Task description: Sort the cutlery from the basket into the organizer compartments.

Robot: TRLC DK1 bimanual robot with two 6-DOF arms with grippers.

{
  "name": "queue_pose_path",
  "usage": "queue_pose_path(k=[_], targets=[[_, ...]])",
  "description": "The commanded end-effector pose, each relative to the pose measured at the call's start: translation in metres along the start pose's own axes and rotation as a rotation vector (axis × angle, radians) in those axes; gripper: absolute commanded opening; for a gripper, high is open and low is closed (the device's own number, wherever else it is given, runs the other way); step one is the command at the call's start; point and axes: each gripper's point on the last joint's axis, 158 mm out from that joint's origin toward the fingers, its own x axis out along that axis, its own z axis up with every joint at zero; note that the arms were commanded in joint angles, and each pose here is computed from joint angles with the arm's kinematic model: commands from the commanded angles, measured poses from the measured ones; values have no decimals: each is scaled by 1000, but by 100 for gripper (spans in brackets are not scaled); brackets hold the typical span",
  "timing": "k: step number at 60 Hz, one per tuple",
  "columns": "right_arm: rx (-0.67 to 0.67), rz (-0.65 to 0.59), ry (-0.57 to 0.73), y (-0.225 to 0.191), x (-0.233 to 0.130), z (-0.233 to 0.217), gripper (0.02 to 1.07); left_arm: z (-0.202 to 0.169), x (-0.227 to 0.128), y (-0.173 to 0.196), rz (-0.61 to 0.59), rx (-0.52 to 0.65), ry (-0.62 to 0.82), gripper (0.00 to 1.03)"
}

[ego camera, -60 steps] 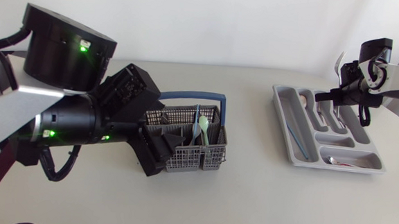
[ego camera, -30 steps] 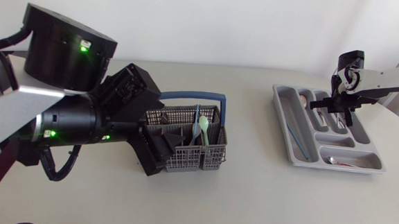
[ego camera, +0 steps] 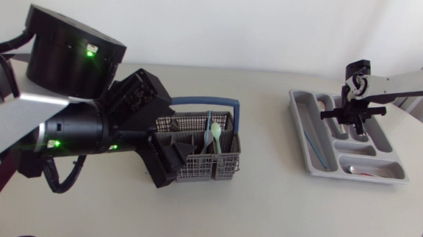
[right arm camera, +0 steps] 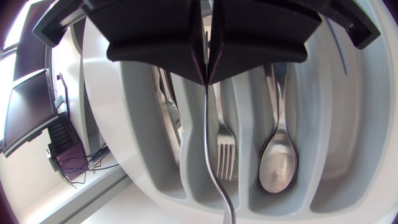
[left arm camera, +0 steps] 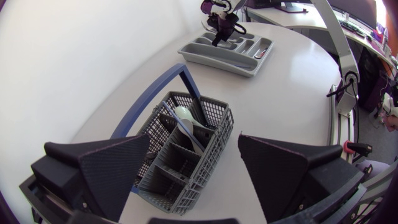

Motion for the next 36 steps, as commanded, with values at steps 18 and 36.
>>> queue_pose_path(k=[18,36], targets=[[0,23,36,18,10,-9,34,2,2,-3,4,28,10,98],[32,12,-127,-11,-60,20,43,2,0,5,43,29,15,98]])
